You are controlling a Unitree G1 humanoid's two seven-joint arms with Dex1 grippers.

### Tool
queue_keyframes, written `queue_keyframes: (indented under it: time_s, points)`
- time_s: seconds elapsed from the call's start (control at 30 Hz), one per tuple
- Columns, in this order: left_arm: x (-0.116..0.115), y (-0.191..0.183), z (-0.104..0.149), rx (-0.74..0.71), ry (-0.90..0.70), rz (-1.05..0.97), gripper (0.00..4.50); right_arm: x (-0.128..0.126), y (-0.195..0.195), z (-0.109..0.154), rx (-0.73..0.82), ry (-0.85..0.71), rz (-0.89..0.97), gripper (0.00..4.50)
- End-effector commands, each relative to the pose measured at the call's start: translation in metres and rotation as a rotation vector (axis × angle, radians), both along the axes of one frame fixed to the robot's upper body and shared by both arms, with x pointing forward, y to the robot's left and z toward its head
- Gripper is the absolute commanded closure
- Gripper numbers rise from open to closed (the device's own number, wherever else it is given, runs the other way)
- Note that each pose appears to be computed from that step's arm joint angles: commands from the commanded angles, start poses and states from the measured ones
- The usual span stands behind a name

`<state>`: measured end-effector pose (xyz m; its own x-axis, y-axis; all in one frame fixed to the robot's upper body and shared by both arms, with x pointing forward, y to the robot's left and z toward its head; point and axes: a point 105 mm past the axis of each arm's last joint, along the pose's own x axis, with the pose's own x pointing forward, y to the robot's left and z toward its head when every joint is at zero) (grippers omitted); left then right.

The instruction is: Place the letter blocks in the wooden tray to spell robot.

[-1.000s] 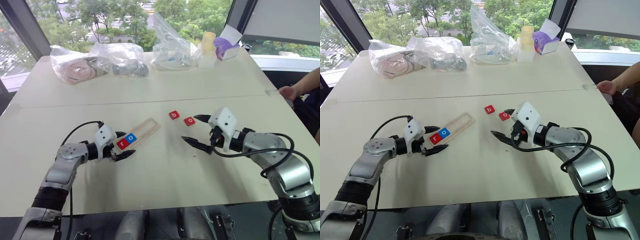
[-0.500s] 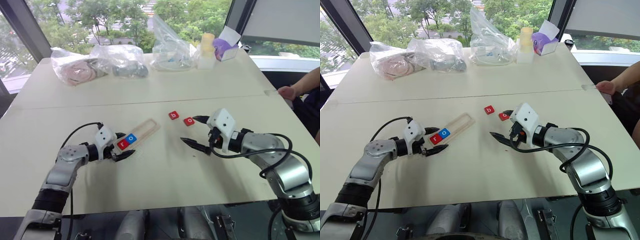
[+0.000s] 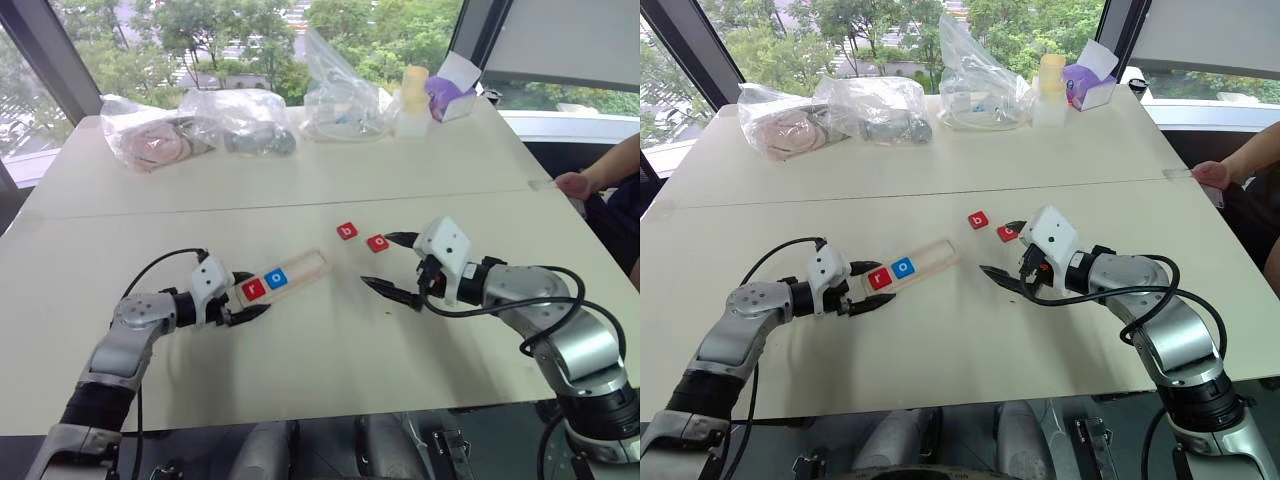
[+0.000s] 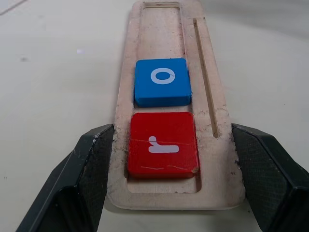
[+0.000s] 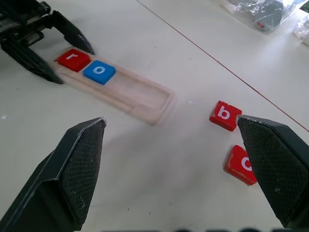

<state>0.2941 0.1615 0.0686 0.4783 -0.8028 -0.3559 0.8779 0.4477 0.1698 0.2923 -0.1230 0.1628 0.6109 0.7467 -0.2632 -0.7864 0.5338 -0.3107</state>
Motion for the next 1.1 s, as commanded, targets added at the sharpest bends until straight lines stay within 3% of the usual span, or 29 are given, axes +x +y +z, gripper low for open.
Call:
queue_keyframes:
  time_s: [0.03,0.37,0.67,0.83,0.9,0.93,1.1]
  points:
    - [-0.033,-0.030,-0.009,0.024,0.058,-0.229,1.35,0.001,0.000,0.017,-0.013,-0.068,0.014,0.00]
    - [-0.055,-0.043,-0.014,0.073,0.065,-0.385,1.35,0.000,-0.002,0.017,-0.022,-0.061,0.017,0.00]
    - [-0.056,-0.042,-0.022,0.116,0.020,-0.409,1.35,0.000,0.002,0.015,-0.023,-0.050,0.028,0.00]
    - [-0.051,-0.038,-0.024,0.129,0.020,-0.386,1.35,0.013,0.006,0.008,-0.058,-0.060,0.004,0.00]
    - [-0.050,-0.036,-0.023,0.132,0.019,-0.380,0.32,0.026,0.007,0.004,-0.044,-0.034,-0.044,0.00]
    - [-0.049,-0.036,-0.023,0.132,0.017,-0.377,0.02,0.030,0.008,0.003,-0.038,-0.025,-0.057,0.00]
    - [-0.047,-0.029,-0.018,0.133,0.008,-0.346,0.02,0.064,0.013,-0.005,-0.037,0.021,-0.179,0.00]
